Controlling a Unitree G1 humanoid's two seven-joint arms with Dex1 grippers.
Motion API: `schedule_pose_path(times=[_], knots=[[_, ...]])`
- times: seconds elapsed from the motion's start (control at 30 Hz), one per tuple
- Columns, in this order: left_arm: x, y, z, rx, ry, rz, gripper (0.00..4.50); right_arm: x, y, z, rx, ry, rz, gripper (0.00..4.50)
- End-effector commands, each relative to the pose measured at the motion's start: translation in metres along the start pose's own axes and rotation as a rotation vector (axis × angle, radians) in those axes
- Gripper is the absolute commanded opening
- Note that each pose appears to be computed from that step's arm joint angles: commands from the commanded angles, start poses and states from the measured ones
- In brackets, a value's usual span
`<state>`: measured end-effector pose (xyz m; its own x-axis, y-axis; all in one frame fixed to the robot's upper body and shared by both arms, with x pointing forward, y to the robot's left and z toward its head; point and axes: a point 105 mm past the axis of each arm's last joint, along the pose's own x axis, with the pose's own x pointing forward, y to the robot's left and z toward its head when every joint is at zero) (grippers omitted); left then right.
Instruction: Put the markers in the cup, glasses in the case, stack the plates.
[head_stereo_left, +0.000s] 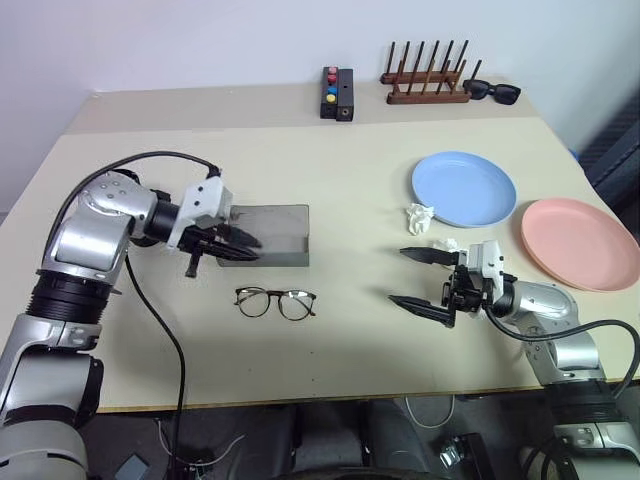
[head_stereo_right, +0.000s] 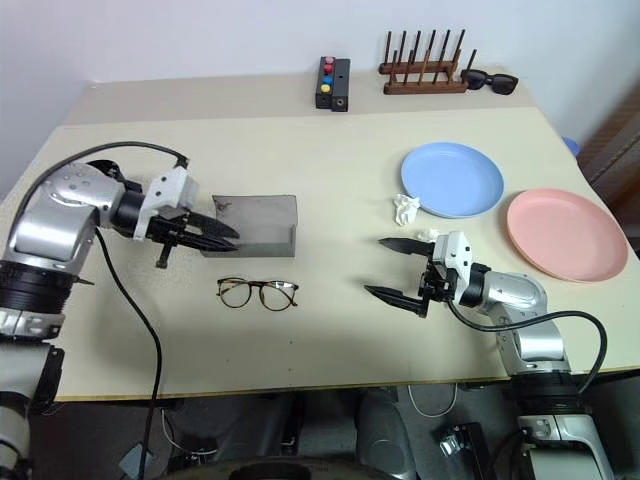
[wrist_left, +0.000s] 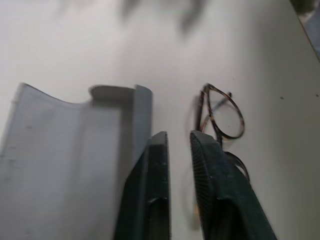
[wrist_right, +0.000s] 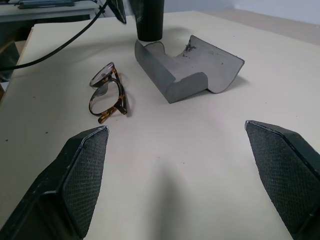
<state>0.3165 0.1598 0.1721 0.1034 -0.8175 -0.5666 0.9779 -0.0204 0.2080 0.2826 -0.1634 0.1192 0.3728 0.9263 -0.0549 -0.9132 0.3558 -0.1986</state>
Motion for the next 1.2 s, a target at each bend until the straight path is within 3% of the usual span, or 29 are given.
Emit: schedule_pose_path(times=[0.03, 0.37, 1.2], knots=[[-0.001, -0.001, 0.003, 0.027, 0.011, -0.022, 0.95, 0.000, -0.001, 0.009, -0.040, -0.031, -0.008, 4.50], [0.015, -0.011, -0.012, 0.037, 0.082, -0.146, 0.95, 0.001, 0.000, 0.010, -0.040, -0.031, -0.019, 4.50], [0.040, -0.008, -0.011, 0.101, 0.129, -0.283, 0.95, -0.001, 0.005, 0.008, -0.037, -0.038, -0.041, 4.50]])
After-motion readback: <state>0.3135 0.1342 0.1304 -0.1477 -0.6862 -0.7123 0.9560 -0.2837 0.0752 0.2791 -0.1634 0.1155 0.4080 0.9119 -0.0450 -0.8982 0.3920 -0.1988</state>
